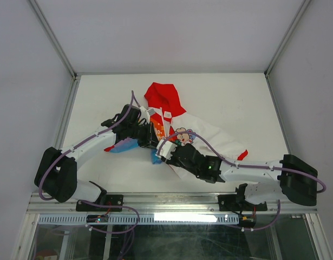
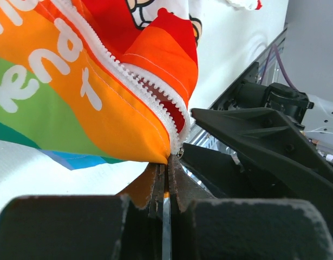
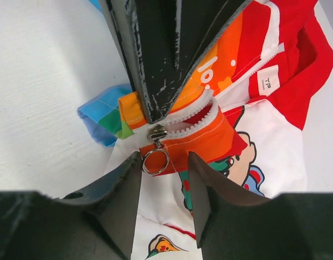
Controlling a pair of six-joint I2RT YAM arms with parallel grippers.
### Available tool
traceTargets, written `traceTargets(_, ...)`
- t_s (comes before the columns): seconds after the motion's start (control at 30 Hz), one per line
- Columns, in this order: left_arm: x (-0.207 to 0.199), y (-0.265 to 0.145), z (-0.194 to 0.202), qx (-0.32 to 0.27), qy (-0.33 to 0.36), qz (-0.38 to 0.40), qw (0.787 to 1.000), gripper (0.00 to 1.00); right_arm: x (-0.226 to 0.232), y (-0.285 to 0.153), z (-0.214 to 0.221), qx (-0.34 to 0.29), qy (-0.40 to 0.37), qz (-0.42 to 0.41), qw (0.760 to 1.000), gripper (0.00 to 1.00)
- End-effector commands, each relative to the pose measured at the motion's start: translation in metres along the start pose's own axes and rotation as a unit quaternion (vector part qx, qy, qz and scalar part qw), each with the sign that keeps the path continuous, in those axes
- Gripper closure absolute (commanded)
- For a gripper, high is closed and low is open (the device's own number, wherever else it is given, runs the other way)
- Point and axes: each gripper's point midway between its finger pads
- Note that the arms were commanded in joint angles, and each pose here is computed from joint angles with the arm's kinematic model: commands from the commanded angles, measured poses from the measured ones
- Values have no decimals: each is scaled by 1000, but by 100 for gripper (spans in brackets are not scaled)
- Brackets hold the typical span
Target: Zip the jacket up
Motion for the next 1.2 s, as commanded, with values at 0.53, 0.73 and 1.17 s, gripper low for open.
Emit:
traceTargets(0.53, -5, -9, -13, -19, 31, -6, 999, 100, -19, -4, -31, -43, 21, 1, 999, 76)
traceTargets(0.73, -5, -10, -13, -20, 31, -6, 999, 100, -9, -3, -34, -55, 30, -30, 998, 71)
traceTargets(1.17, -6, -9, -13, -18, 26, -5, 999, 100, -2, 1, -31, -67, 57, -28, 996, 41)
Point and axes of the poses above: each gripper's point midway between its finger pads, its own y axis out along the fingers, its own x axis along the line the jaws close on, z = x × y, and after that the axes turned 1 degree about -y, right-handed
